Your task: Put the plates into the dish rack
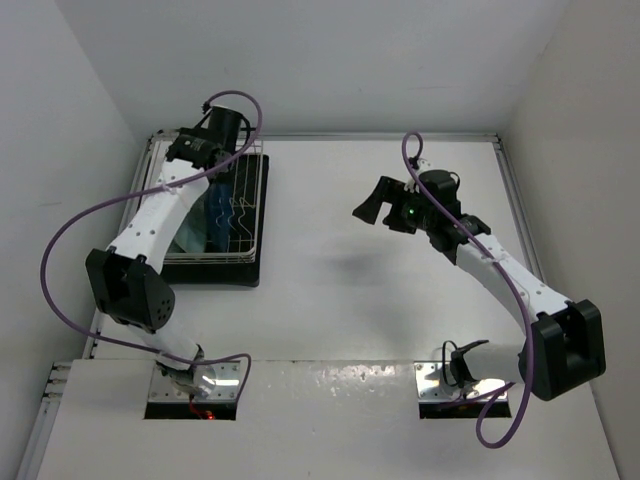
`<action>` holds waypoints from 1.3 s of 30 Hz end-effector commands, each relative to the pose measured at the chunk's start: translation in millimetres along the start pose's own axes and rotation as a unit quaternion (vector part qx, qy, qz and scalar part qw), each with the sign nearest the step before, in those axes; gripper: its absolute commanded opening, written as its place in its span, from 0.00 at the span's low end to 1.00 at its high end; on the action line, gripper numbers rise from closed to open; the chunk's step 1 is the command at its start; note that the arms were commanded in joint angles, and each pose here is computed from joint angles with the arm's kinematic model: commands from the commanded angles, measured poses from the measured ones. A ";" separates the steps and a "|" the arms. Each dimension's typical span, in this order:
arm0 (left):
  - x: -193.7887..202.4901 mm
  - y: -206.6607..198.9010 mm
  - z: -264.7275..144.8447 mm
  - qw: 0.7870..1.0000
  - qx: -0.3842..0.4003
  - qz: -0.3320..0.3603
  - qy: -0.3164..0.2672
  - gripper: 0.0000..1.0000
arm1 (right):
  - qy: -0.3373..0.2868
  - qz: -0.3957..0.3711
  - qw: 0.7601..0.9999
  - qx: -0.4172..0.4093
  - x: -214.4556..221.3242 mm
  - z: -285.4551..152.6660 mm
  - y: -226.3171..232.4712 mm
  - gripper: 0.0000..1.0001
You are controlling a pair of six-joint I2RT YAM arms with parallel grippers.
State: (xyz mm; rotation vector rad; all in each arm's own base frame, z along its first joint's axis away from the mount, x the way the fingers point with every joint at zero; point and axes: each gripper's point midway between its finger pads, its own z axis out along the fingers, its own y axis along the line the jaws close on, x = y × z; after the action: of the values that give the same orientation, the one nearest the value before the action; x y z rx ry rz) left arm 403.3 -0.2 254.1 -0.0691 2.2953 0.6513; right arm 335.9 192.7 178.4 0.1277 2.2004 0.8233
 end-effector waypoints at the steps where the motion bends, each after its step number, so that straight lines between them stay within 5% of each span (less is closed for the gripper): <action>1: -6.7 20.8 -15.3 1.000 -0.005 0.001 -0.012 0.73 | -0.016 -0.014 1.000 -0.021 -12.7 -8.0 11.4 1.00; 5: -3.5 37.3 -20.5 1.000 -0.002 -0.014 -0.009 0.74 | -0.017 -0.015 0.999 -0.023 -13.5 -9.8 9.7 1.00; 14: 25.9 153.8 -20.3 0.986 -0.033 -0.164 0.002 0.83 | -0.030 -0.004 0.999 0.014 -19.7 -35.3 -16.8 1.00; 18: 50.1 198.6 -28.3 0.973 -0.065 -0.220 -0.005 0.83 | -0.035 0.015 0.998 0.041 -14.9 -50.1 -41.0 1.00; 24: 123.0 246.0 -33.1 0.948 -0.139 -0.280 0.060 0.83 | -0.030 0.042 0.996 0.067 1.4 -70.0 -62.4 1.00; 32: 206.8 249.7 -48.1 0.932 -0.217 -0.272 0.098 0.84 | -0.015 0.034 0.997 0.073 29.2 -86.5 -69.3 1.00; 39: 221.1 248.3 -65.2 0.933 -0.232 -0.263 0.078 0.84 | 0.005 0.018 0.998 0.062 52.8 -98.8 -69.1 1.00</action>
State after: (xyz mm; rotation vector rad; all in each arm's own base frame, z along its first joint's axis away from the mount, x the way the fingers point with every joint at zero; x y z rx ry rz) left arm 142.9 205.2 229.3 -0.9604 2.1921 0.8465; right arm 251.2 102.4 152.3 0.2899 2.2623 0.6932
